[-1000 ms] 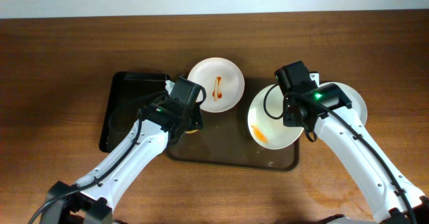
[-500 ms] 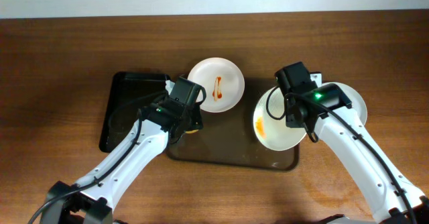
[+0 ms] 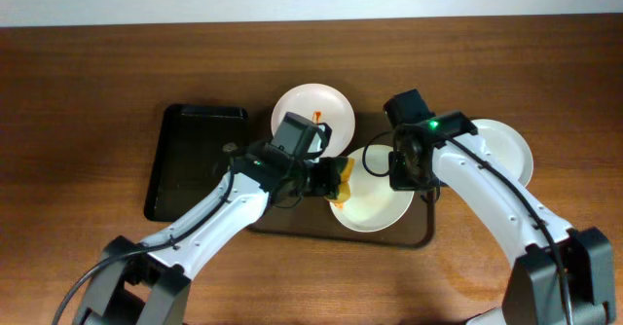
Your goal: Clean dirty plates on tray and stack at the side
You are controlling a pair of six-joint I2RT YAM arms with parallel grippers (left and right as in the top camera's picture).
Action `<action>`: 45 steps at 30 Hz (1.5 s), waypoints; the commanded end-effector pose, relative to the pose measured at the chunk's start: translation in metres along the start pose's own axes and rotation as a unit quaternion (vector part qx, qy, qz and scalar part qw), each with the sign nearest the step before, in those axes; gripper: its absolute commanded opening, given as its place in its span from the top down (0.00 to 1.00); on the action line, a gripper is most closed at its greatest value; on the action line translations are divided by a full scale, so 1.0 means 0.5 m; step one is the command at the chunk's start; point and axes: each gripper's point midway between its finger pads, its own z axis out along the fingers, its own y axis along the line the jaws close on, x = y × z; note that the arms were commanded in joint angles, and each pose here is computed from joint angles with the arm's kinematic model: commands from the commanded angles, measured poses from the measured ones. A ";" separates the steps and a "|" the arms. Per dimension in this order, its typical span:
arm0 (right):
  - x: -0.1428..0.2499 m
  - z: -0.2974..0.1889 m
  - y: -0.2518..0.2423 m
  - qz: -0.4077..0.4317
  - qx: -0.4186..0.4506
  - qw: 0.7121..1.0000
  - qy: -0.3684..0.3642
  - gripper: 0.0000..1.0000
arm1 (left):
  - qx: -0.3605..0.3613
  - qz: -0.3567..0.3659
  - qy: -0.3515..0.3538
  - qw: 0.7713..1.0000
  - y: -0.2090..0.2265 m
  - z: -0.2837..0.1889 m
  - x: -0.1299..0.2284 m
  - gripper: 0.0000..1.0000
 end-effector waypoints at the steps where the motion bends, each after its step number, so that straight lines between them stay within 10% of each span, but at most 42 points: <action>1: 0.000 0.033 0.012 -0.001 0.004 1.000 0.022 0.96 | 0.005 0.010 0.033 0.999 -0.006 0.049 0.034 1.00; 18: 0.003 0.045 0.011 -0.002 0.009 0.999 0.031 0.96 | -0.213 -0.006 -0.040 0.976 0.174 0.087 -0.003 1.00; 27: 0.003 0.043 0.005 -0.003 0.016 0.999 0.029 0.96 | -0.240 -0.007 -0.089 0.967 0.151 -0.092 -0.031 1.00; 36: -0.054 -0.159 -0.137 0.013 0.190 0.970 -0.154 0.96 | -0.277 -0.078 -0.087 0.954 0.252 -0.146 -0.044 1.00; 45: -0.065 -0.295 -0.077 -0.072 0.315 0.897 -0.301 0.96 | -0.287 -0.106 -0.098 0.947 0.291 -0.170 -0.058 1.00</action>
